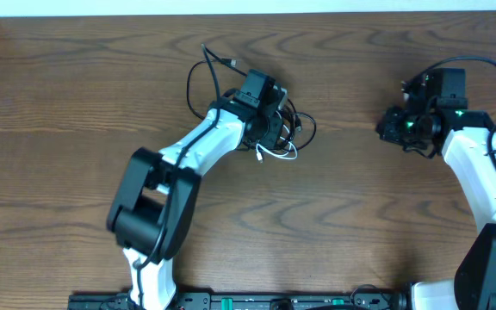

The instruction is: Untangle cables

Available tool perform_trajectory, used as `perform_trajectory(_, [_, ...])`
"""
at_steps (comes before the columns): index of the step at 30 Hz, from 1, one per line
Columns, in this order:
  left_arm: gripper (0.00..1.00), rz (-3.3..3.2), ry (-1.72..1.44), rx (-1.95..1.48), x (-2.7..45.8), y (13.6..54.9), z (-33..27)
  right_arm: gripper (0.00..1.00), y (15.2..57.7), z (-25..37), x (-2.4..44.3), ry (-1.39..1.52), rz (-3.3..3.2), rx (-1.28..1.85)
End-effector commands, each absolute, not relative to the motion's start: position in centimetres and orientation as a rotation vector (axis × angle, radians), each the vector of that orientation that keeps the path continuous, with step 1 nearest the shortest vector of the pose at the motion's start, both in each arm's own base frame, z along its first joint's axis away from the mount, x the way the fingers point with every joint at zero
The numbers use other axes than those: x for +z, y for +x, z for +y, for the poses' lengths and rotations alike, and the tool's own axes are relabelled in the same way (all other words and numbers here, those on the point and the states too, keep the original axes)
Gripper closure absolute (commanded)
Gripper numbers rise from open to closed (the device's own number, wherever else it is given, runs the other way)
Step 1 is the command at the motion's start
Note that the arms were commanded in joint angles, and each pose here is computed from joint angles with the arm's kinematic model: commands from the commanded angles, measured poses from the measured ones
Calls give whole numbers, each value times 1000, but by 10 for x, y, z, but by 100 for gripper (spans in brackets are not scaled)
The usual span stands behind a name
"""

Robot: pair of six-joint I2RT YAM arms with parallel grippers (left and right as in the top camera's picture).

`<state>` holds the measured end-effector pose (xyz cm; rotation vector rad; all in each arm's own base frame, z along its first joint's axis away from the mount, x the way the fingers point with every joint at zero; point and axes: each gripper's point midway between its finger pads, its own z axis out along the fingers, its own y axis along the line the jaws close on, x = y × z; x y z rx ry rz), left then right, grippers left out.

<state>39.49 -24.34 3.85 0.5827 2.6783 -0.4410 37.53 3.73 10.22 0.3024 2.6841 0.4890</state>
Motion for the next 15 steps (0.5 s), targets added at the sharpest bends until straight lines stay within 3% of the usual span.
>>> perform_trajectory(1, [92, 2503, 458, -596, 135, 403, -258, 85, 372, 87, 121, 62, 2625, 763])
perform_trajectory(9, [93, 2334, 416, -775, 228, 379, -262, 82, 375, 144, 151, -108, 2484, 1033])
perform_trajectory(15, [92, 2263, 413, -827, 261, 367, -260, 65, 380, 170, 155, -126, 2455, 1079])
